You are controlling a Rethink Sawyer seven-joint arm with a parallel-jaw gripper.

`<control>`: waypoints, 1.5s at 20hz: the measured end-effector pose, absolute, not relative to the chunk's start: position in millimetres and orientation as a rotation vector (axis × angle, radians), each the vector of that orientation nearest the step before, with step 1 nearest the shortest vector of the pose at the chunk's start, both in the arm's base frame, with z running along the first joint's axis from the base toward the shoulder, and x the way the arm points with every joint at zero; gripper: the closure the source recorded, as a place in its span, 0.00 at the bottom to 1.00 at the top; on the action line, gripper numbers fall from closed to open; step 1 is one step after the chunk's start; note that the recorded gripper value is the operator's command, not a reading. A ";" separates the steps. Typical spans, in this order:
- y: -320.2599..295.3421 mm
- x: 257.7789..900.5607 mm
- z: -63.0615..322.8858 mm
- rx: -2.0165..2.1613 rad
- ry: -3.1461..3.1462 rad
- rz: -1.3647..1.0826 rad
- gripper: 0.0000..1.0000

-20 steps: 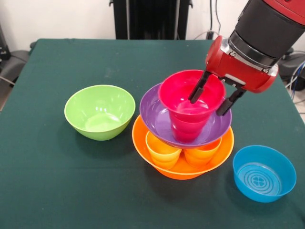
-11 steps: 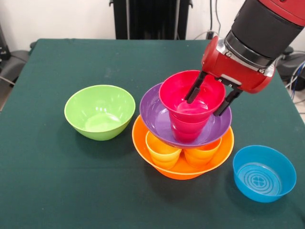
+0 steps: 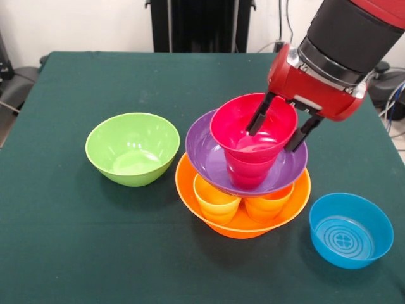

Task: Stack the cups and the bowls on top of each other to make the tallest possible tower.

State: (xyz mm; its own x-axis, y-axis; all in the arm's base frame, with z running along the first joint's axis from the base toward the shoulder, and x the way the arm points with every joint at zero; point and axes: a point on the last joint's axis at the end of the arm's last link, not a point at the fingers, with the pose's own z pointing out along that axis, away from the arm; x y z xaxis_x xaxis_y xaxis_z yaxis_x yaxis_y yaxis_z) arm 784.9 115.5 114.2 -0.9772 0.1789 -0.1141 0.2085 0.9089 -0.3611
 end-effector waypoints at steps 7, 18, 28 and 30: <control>115.5 793.7 133.2 0.359 2.983 -0.501 0.00; 122.4 802.0 154.1 0.403 2.971 -0.409 0.00; 126.4 804.2 155.4 0.421 2.976 -0.370 0.00; 123.8 806.6 157.6 0.428 2.976 -0.365 0.00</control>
